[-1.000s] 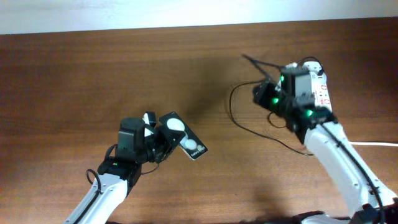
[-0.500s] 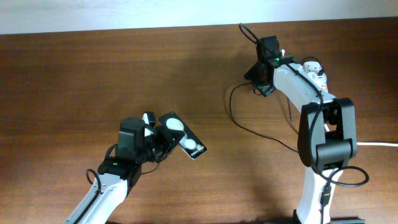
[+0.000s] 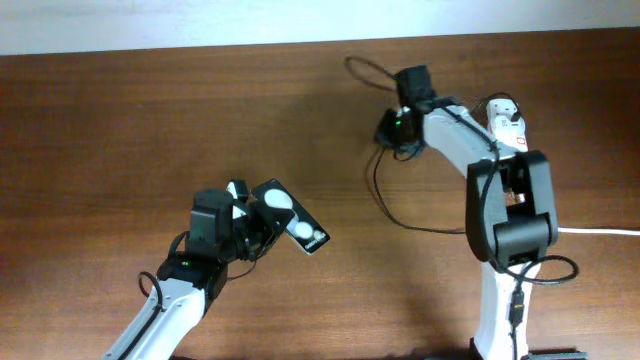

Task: Plug charger to phone and switch on socket
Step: 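Grasp the USB-C plug end of the black cable with the right gripper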

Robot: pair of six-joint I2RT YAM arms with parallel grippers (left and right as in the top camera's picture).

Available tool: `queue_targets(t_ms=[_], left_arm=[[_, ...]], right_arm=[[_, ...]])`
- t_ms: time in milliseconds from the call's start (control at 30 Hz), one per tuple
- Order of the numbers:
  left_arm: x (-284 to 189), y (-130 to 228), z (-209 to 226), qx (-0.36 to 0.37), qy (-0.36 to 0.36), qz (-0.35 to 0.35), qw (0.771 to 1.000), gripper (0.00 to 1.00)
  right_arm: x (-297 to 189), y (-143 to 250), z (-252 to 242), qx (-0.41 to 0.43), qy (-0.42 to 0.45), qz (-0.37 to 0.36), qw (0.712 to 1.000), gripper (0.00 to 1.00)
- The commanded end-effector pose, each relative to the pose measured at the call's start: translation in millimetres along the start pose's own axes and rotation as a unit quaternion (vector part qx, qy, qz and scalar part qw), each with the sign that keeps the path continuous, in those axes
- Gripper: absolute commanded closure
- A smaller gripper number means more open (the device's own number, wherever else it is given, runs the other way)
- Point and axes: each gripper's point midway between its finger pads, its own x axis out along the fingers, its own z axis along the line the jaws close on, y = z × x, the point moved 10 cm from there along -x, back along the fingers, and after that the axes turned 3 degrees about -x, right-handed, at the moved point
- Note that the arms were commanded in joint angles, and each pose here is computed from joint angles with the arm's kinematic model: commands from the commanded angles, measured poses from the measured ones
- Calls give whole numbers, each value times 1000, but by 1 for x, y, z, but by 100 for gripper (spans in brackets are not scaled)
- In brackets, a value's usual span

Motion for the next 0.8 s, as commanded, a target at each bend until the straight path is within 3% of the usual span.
queue_targets(t_ms=[0,100,200,267,300,333,500,567,767], left_arm=[[-1,-1,-5,12,5,-2,1000,100],[-1,1,-1,6,-7,3,1000,100],[-1,1,0,5,-9,3,1000,100],[-1,1,0,5,-9,3,1000,100],[-1,0,0,5,-11,-2,1000,99],[-1,0,0,5,-12,-4,1000,99],[-1,0,1,4,-14,-3,1000,100],[-1,0,1,4,-14,-5,1000,100],[-1,0,1,4,-14,-4,1000,100]], right_arm=[[3,41,24,-130,16,82,988,96],[-1,74,27,-146,62,154,975,92],[-2,67,17,-161,133,122,970,58],[-2,61,15,-194,159,98,963,44],[-1,60,15,-213,155,98,960,12],[-1,60,15,-213,155,97,960,1],[-1,61,20,-211,134,103,963,1],[-3,63,25,-208,125,106,964,24],[-1,79,43,-203,121,111,965,41]])
